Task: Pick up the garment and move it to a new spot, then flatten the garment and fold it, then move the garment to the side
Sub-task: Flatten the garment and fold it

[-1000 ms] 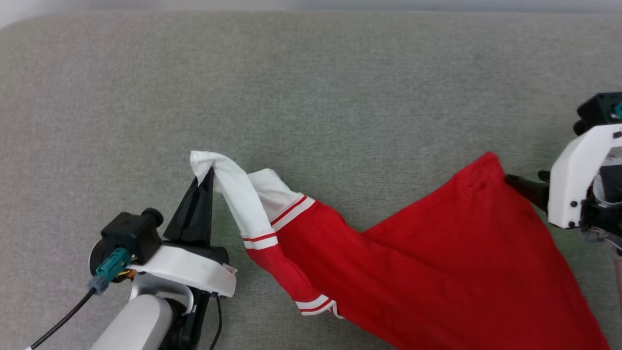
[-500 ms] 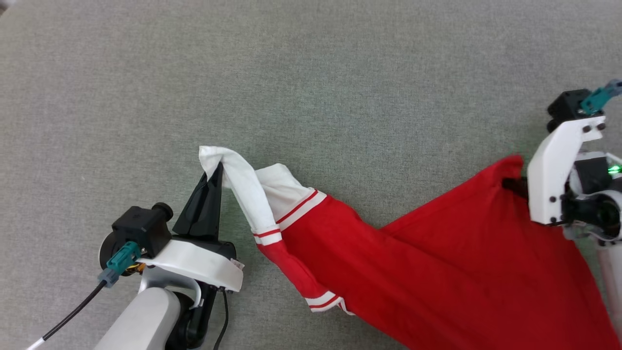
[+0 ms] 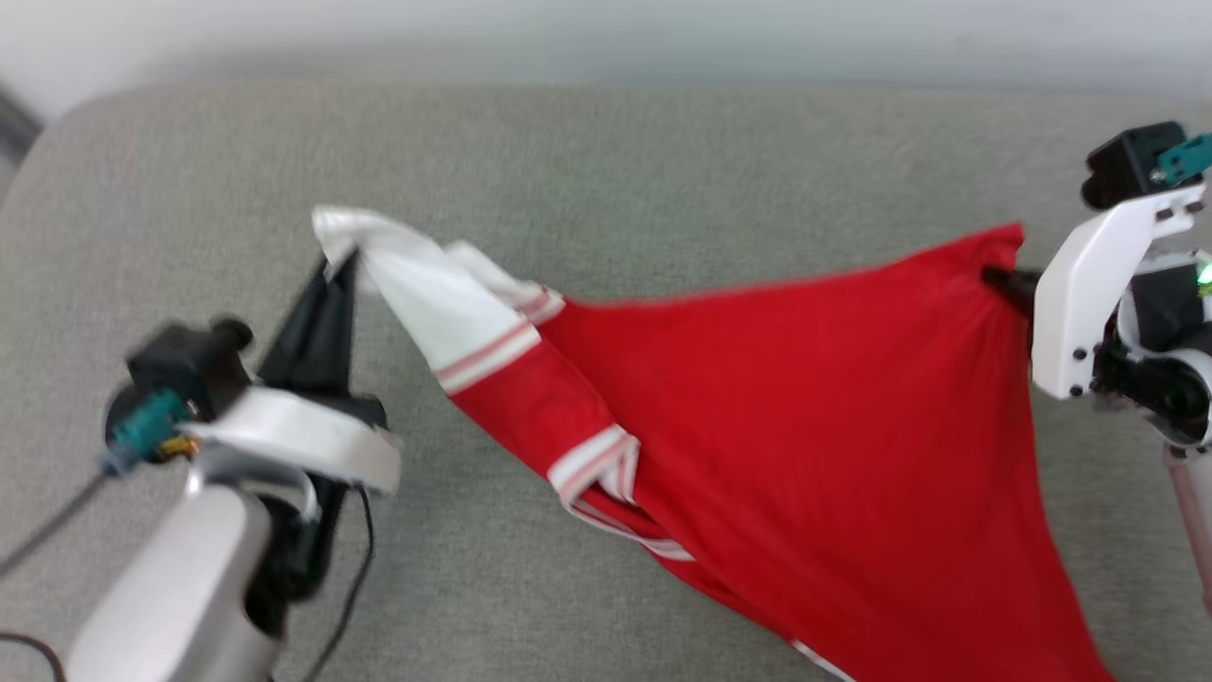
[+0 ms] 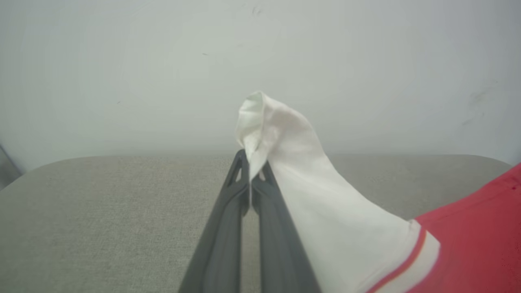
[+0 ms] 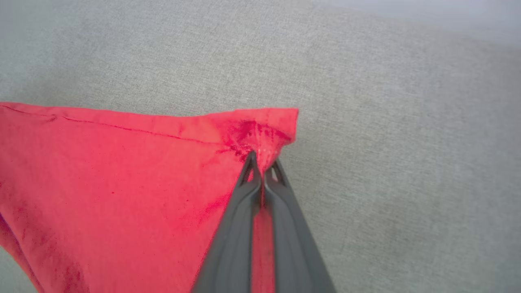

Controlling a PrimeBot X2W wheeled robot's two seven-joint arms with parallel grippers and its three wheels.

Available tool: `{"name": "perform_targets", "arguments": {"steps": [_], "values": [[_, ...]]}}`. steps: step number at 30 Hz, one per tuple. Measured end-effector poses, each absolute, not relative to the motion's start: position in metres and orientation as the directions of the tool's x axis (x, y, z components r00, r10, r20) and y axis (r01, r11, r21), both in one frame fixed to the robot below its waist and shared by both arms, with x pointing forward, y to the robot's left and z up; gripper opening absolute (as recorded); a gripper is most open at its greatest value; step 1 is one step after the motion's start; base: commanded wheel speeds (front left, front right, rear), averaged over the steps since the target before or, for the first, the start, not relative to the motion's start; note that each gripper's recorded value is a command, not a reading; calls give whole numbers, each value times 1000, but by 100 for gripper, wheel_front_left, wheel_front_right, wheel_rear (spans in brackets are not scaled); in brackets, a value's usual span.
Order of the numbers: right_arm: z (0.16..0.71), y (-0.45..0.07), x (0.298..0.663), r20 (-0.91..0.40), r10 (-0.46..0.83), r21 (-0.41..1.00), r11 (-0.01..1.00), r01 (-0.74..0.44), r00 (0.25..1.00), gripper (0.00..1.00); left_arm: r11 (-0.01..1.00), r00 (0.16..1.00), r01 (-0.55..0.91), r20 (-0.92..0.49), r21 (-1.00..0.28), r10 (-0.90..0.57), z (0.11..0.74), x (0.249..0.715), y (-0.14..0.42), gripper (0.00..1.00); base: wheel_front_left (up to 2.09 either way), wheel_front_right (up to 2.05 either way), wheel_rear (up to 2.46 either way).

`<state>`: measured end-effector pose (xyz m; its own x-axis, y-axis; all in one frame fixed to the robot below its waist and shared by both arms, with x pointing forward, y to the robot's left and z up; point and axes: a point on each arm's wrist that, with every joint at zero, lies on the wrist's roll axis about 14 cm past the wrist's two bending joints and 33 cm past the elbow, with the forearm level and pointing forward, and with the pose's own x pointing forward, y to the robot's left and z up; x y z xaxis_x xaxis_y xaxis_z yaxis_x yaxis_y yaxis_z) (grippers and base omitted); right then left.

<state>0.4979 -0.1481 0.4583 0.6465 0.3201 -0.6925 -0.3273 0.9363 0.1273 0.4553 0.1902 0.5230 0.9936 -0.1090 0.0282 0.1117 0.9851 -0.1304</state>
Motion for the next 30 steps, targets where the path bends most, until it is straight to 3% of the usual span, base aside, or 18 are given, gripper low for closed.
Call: {"name": "perform_targets", "arguments": {"steps": [7,13,23,30], "values": [[545,-170,515,-469,272,50,958,-282,841,0,985,959,153,255,-86,-126,625,483,192,0,0,0,0],[610,-203,523,-304,186,-39,977,-208,934,0,977,923,207,340,-42,-181,687,508,174,0,0,0,0],[695,-223,568,-39,125,-132,983,-129,991,0,973,884,225,410,48,-225,751,574,155,0,0,0,0],[720,-224,613,88,120,-186,977,-102,989,0,978,849,176,487,107,-206,782,625,161,0,0,0,0]]}}
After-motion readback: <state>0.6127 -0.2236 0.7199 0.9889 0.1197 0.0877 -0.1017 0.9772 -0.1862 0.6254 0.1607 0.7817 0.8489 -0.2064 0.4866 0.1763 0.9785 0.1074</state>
